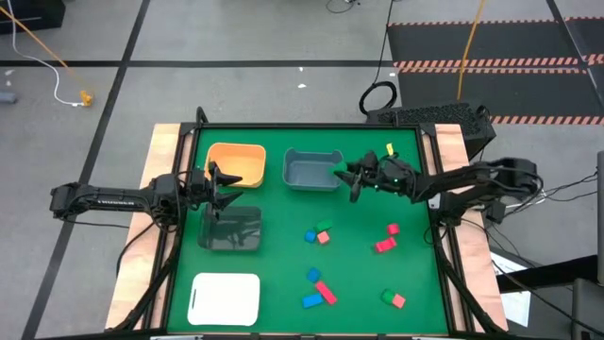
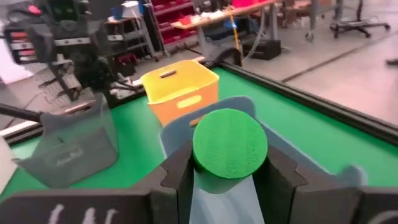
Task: Sort & place blocks by color
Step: Put the green cylindrical block into the blue bin
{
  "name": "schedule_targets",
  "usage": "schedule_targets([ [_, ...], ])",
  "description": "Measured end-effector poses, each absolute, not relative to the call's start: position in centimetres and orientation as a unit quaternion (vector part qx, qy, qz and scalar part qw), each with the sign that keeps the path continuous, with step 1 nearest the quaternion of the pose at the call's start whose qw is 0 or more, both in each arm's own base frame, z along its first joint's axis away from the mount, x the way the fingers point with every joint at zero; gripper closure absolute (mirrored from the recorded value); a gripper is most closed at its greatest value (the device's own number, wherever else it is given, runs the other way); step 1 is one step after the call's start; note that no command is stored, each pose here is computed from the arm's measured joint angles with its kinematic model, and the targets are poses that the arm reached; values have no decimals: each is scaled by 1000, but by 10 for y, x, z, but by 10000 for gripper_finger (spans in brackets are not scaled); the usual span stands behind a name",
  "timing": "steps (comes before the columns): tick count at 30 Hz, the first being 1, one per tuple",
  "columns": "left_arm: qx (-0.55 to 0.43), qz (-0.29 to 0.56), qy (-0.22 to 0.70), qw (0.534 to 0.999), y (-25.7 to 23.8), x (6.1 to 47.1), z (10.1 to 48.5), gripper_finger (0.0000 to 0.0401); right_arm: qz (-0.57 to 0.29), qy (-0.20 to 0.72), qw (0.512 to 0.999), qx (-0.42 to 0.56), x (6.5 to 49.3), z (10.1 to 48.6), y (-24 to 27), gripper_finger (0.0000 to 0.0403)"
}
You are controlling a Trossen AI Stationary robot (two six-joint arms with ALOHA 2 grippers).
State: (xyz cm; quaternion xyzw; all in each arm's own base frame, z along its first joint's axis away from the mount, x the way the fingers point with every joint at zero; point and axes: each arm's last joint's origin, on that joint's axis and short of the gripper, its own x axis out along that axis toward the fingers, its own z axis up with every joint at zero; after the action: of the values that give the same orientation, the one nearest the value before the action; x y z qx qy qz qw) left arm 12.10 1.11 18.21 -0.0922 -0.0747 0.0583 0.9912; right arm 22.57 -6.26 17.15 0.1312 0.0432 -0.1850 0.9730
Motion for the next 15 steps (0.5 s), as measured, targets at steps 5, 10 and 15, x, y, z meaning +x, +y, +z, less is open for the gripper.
schedule_targets([
  [5, -92, 58, -75, 991, 11, 121, 182, 164, -187, 33, 976, 103, 230, 168, -65, 292],
  [10, -92, 58, -74, 991, 11, 121, 182, 164, -188, 45, 976, 105, 233, 159, -67, 291],
  [15, -92, 58, -75, 991, 11, 121, 182, 164, -185, 32, 976, 114, 237, 154, -67, 228],
])
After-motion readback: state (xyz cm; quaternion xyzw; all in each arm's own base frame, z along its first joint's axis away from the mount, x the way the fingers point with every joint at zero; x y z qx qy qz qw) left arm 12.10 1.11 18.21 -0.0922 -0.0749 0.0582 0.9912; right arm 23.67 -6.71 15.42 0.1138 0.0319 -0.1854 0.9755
